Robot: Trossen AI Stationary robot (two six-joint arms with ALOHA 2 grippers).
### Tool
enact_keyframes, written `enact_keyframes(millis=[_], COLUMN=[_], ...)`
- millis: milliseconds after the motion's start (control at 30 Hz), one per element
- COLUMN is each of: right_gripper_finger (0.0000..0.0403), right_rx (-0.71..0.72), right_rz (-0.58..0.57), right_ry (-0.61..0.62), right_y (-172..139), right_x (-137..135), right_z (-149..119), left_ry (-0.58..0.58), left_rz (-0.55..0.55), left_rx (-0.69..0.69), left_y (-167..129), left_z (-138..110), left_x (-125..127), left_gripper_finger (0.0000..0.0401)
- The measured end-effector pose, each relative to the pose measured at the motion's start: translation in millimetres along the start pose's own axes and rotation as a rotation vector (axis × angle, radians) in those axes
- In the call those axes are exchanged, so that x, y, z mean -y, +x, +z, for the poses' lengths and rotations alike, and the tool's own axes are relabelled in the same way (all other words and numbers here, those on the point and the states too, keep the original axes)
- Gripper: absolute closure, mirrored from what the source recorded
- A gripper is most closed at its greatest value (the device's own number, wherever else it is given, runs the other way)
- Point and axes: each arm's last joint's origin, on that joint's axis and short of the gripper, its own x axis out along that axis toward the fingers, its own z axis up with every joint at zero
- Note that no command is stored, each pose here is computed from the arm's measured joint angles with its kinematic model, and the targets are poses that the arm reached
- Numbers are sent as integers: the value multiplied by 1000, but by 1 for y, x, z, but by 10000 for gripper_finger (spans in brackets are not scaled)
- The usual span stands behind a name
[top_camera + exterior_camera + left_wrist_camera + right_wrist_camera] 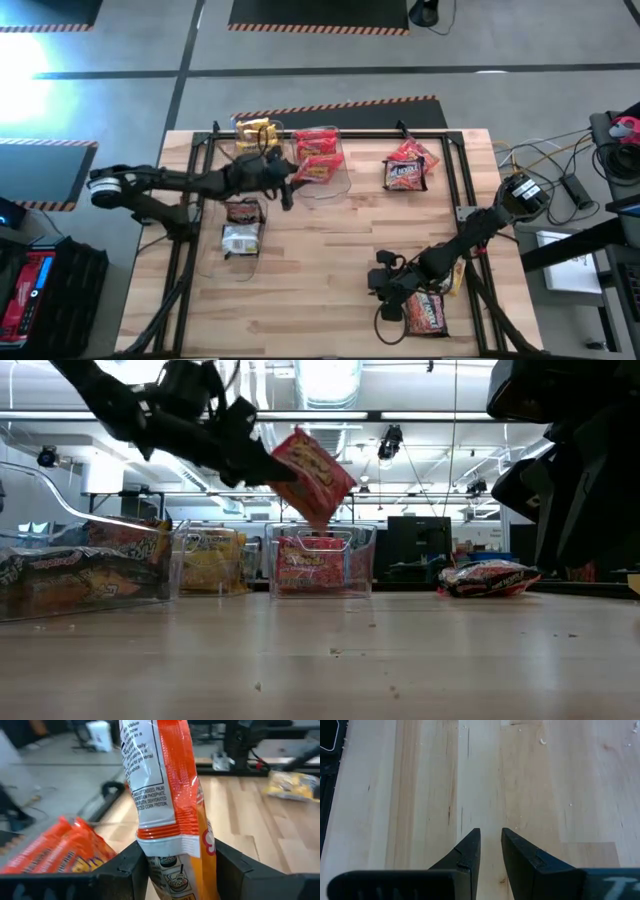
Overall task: Sort Maruchan noodles
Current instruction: Put the orange noodle pack into the top right transparent bin
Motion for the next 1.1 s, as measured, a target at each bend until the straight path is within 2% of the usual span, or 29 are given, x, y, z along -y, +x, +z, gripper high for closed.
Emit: enact_keyframes(millis=[133,300,467,600,933,1100], right_gripper_finger=[335,335,335,335,335,335], right_rx=[0,0,1,1,1,1], right_rz=[0,0,0,0,1,1], right_ry=[0,0,0,0,0,0], right_y=[0,0,0,0,0,0], right_x=[0,0,0,0,0,0], right_z=[0,0,0,0,0,0], left_ry=[-22,-43,-52,-49,-132,-148], left_rz=[-35,17,50,76,-7,-27], left_rx=[-8,-34,5,62,11,-2], left_y=[5,8,13,20,59,66], left_z=[-9,-20,-28,-33,-48,-54], left_x=[-24,-46,-63,-71,-87,-89], left_gripper_finger=[260,255,253,253,252,252])
